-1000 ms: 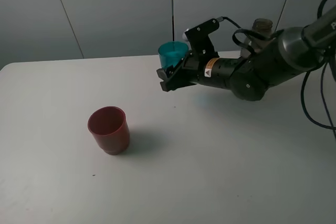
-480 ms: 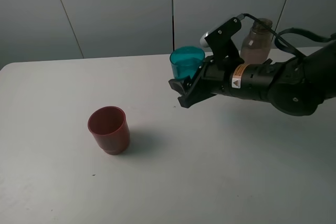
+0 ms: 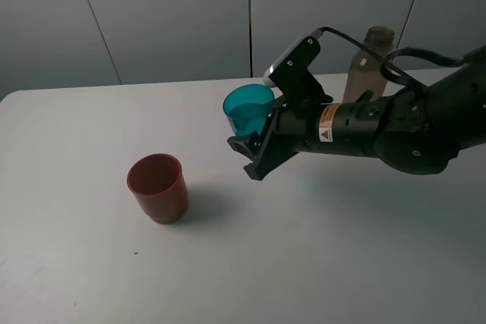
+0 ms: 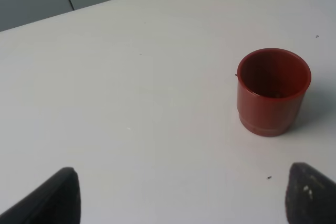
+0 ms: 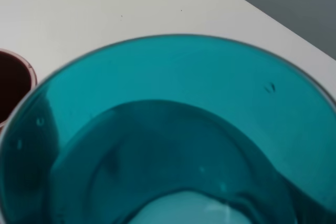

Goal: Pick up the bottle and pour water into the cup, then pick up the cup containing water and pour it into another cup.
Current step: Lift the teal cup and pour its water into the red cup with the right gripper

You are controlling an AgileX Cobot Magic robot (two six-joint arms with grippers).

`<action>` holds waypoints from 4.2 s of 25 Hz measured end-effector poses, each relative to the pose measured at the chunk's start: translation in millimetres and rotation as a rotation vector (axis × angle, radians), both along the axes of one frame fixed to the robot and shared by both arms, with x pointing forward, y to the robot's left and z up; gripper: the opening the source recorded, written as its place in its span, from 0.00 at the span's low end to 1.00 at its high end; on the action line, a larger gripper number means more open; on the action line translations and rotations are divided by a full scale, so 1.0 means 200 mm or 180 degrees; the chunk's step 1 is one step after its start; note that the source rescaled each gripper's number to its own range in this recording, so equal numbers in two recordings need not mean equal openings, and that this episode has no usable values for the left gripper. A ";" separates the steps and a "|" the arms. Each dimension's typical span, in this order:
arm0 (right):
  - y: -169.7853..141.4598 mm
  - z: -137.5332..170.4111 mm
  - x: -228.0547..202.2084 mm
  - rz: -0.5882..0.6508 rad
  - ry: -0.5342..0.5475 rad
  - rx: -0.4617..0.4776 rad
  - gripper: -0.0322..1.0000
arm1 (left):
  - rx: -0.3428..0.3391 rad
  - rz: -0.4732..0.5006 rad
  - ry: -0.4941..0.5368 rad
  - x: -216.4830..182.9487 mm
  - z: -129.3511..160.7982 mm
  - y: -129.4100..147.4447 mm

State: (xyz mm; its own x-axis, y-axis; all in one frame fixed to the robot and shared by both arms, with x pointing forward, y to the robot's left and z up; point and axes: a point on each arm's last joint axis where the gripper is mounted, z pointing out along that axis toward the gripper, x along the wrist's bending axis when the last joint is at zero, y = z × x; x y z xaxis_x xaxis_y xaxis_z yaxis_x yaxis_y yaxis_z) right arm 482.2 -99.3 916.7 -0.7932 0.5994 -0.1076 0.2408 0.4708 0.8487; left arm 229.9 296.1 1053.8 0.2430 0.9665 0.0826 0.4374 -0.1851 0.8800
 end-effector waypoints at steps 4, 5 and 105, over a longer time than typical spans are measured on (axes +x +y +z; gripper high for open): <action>0.01 -0.03 0.03 0.0043 -0.0006 -0.0178 0.11 | 0.0000 0.0000 0.0000 0.00 0.00 0.00; 0.01 -0.03 0.03 0.0068 -0.0027 -0.0229 0.11 | 0.0000 0.0000 0.0000 0.00 0.00 0.00; 0.64 0.10 0.07 0.2107 -0.1815 -0.2298 0.10 | 0.0000 0.0000 0.0000 0.00 0.00 0.00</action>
